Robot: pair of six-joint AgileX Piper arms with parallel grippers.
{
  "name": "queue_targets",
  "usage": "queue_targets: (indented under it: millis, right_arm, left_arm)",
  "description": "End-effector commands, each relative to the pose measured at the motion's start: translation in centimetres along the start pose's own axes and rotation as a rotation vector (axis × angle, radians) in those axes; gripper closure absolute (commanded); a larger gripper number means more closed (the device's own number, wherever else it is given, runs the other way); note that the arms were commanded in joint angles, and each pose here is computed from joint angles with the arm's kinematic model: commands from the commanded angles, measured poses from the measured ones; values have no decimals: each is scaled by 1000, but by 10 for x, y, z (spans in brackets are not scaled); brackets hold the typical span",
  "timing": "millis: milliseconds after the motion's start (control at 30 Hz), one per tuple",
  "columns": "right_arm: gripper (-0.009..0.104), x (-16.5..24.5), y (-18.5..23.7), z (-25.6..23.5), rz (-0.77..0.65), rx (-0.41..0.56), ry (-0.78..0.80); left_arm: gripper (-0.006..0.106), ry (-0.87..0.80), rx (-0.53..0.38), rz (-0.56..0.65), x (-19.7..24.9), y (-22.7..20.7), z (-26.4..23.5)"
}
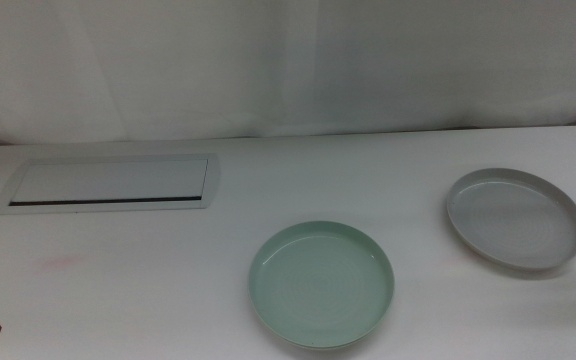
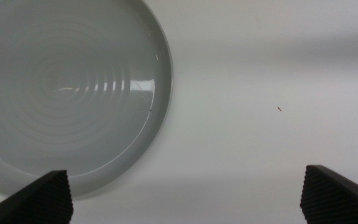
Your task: Stack the three bowls on top of each other.
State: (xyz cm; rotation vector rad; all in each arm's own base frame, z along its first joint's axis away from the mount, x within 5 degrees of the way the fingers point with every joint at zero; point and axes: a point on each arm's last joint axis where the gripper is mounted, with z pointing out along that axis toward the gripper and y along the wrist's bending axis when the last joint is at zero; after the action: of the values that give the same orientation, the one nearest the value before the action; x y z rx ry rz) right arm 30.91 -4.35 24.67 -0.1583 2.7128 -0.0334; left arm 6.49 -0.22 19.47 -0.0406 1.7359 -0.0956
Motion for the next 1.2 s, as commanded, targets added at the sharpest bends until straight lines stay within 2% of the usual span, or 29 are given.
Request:
queue_targets:
  millis: [0, 433, 900, 1000, 1067, 1100, 1167]
  right_arm:
    - [-7, -4, -4, 13, -24, 7, -6]
    - [-7, -6, -9, 61, -50, 7, 24]
    - [-6, -4, 6, 104, -109, -21, 72]
    - [7, -5, 5, 105, -109, -14, 54]
    - [22, -6, 5, 106, -109, -11, 48]
    - [42, -5, 5, 109, -109, -12, 53]
    - [68, -3, 5, 115, -106, -18, 70]
  left_arm:
    - [103, 26, -2, -13, 13, 1, 2]
    - [103, 26, -1, -8, 13, 1, 2]
    - [103, 26, -2, -14, 13, 1, 2]
    - [103, 26, -2, -14, 13, 1, 2]
    - [103, 26, -2, -14, 13, 1, 2]
    - [103, 26, -2, -14, 13, 1, 2]
    - [103, 26, -2, -14, 13, 1, 2]
